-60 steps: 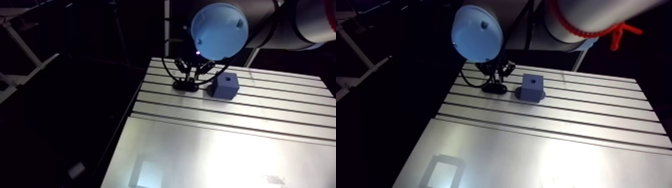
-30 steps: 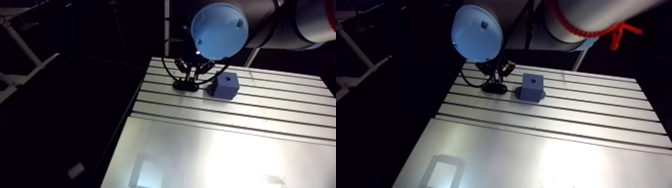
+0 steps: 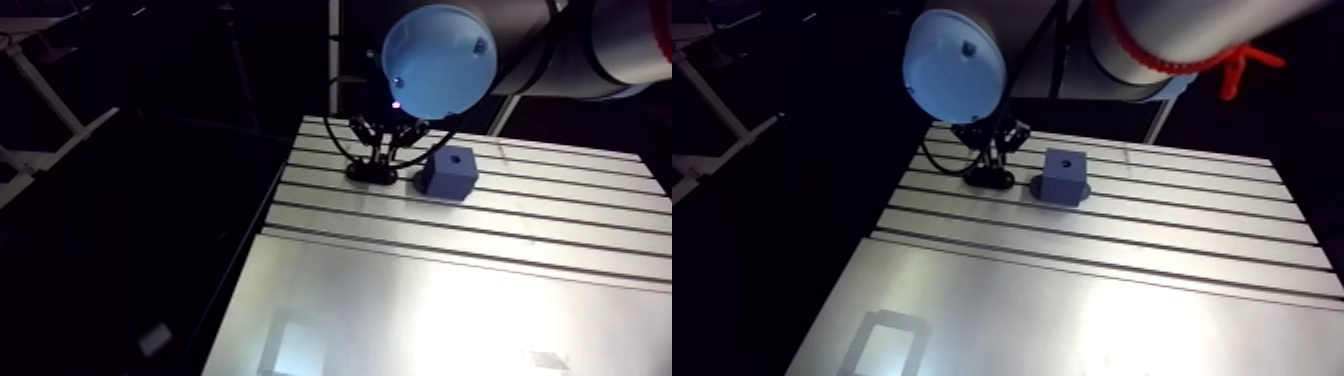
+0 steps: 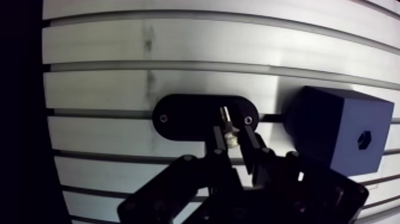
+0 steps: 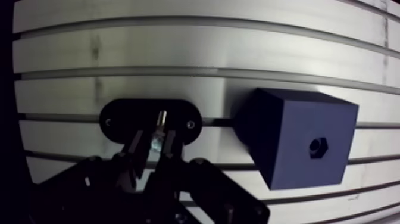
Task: Pick up the M10 bolt and insert it into the hex recess until seated.
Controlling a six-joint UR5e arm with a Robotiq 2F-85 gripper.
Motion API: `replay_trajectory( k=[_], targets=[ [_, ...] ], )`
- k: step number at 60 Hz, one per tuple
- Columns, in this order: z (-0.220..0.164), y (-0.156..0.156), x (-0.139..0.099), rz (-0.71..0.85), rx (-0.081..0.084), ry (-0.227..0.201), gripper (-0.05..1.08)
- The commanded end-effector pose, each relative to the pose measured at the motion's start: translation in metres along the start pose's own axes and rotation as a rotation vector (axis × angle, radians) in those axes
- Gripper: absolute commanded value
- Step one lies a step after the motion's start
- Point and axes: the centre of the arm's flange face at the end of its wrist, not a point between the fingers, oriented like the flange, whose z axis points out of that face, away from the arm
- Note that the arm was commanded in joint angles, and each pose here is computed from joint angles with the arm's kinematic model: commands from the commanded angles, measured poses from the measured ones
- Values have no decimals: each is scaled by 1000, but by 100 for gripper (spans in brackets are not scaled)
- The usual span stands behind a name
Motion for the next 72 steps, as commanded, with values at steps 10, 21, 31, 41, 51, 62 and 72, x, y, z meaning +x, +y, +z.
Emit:
replay_trajectory(
  k=[10,21,31,41,51,62,72],
  targets=[
    [-15,1,3,0,1,26,76],
    [-24,2,4,-1,2,40,76],
    [-47,3,11,-1,6,57,76],
    [-66,8,23,-5,4,36,78],
    [-94,15,37,-48,1,-20,81],
    [-123,25,49,-133,1,-117,90],
    [-143,48,58,-233,14,-208,97]
  ],
)
